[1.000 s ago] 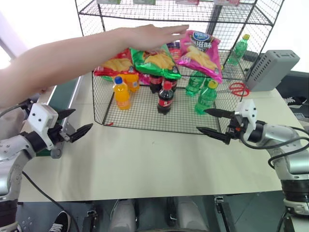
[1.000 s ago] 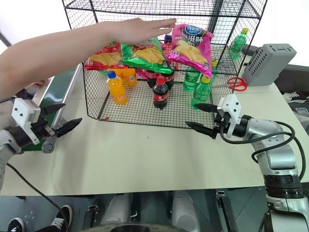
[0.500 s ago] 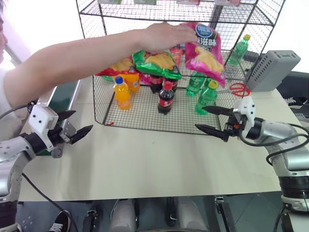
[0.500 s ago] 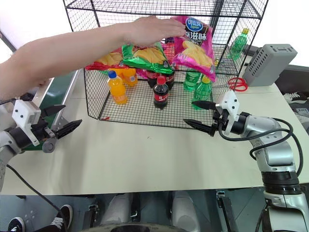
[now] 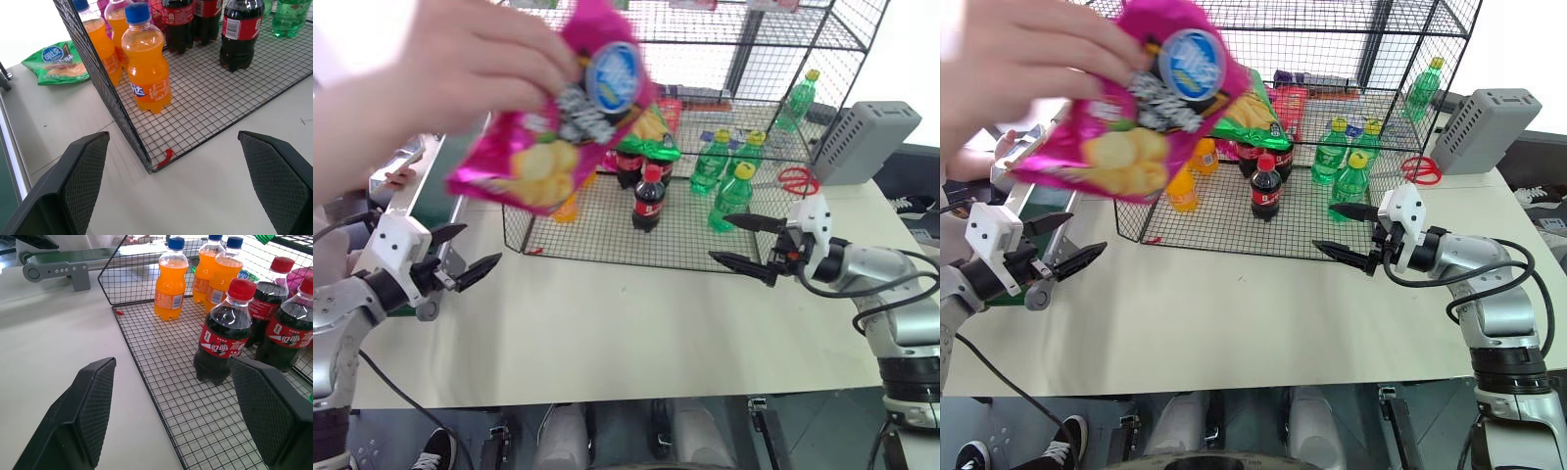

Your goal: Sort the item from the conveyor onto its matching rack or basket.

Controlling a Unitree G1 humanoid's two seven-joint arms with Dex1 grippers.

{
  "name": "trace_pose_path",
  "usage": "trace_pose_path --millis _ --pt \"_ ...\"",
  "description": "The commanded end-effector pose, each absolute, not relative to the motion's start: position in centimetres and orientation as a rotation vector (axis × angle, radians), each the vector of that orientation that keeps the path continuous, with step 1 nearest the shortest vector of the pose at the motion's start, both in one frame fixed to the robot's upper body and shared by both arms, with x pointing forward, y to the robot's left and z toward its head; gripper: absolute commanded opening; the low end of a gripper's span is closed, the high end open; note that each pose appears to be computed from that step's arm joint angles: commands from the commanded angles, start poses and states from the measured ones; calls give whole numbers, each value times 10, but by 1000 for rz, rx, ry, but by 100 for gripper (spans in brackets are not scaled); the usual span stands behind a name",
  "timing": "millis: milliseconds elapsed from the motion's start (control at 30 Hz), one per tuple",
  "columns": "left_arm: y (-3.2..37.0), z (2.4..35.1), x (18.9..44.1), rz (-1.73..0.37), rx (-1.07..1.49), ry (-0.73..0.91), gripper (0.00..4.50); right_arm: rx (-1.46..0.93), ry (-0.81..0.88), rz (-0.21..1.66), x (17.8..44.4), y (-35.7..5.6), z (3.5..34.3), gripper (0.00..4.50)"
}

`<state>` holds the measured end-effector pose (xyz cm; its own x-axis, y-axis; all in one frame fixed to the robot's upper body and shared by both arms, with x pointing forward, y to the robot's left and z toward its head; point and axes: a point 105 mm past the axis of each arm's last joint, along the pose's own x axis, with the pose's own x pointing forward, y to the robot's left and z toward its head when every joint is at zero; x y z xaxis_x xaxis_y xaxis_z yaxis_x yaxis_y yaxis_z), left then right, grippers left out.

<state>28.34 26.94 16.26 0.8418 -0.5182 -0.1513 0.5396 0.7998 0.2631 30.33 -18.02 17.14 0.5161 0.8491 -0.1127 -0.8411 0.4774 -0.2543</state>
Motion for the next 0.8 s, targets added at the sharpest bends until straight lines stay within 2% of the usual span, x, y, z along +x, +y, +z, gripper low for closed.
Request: trace_pose_path --millis 33,800 --pt "266 171 283 -571 332 38 450 -318 -73 1037 304 -180 180 380" --pt "258 167 270 -674 260 102 450 -339 -69 1062 306 -174 178 380"
